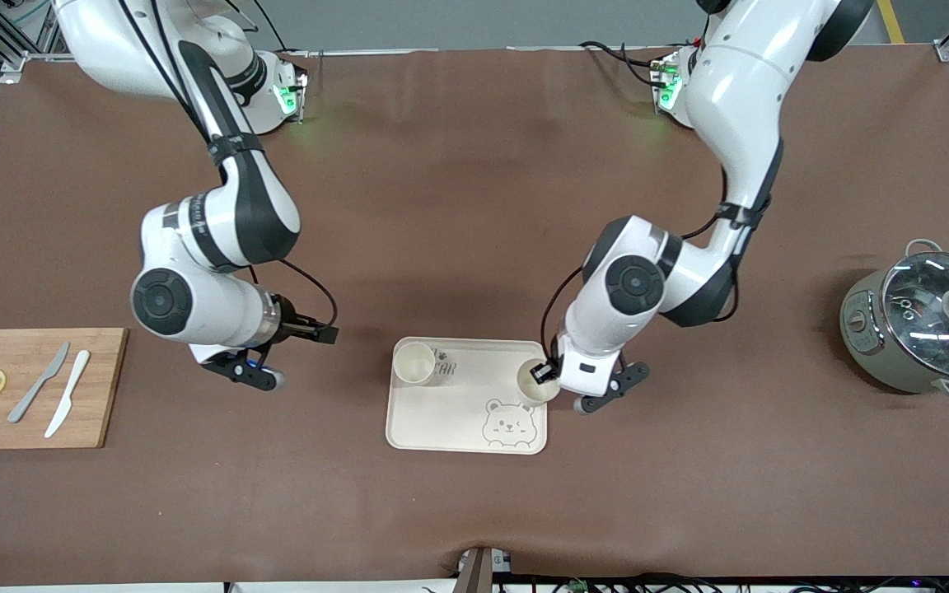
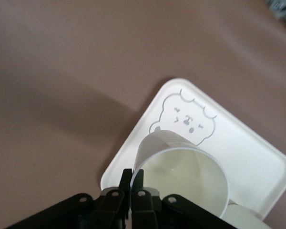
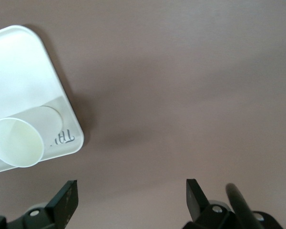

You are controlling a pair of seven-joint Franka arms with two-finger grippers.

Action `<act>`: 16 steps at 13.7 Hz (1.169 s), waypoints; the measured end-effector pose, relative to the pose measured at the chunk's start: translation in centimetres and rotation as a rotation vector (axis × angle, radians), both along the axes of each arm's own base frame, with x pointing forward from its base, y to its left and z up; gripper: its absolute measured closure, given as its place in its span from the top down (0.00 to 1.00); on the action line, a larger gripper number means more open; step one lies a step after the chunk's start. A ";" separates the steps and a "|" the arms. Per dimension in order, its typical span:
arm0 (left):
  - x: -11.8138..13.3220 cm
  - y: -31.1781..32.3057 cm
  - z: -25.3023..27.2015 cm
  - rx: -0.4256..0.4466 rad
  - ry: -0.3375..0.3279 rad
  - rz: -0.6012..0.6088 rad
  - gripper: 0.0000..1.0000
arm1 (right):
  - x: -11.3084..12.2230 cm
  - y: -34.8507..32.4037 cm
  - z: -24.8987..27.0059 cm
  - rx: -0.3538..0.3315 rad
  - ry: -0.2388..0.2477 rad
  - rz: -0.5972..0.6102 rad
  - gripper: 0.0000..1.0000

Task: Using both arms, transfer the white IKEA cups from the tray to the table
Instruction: 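Grasp a cup with the left gripper while the right gripper grasps another, then carry the cups apart with both grippers, toward the pot and the board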

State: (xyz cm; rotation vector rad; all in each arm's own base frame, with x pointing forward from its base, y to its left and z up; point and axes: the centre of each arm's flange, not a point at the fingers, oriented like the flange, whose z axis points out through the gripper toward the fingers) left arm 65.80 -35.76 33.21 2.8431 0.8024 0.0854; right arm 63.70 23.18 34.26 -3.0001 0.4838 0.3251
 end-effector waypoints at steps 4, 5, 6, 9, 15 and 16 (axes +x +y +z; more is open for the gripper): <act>1.6 10.5 6.6 0.080 0.079 -0.101 0.03 | 0.2 4.4 -2.6 0.112 -0.016 -0.122 1.00; 1.8 13.0 7.2 0.091 0.102 -0.112 0.03 | 0.1 5.7 -3.2 0.119 -0.022 -0.146 1.00; 2.0 15.1 7.2 0.098 0.120 -0.117 0.03 | -0.1 7.0 -3.7 0.118 -0.028 -0.168 1.00; 1.9 19.9 5.9 0.108 0.159 -0.126 0.03 | -0.3 9.9 -5.4 0.117 -0.078 -0.233 1.00; -1.4 27.6 0.8 0.205 0.244 -0.134 0.03 | 0.0 10.6 -10.7 0.100 -0.117 -0.261 0.71; -2.1 28.6 -0.2 0.203 0.236 -0.132 0.03 | 0.0 10.5 -10.9 0.098 -0.116 -0.262 0.58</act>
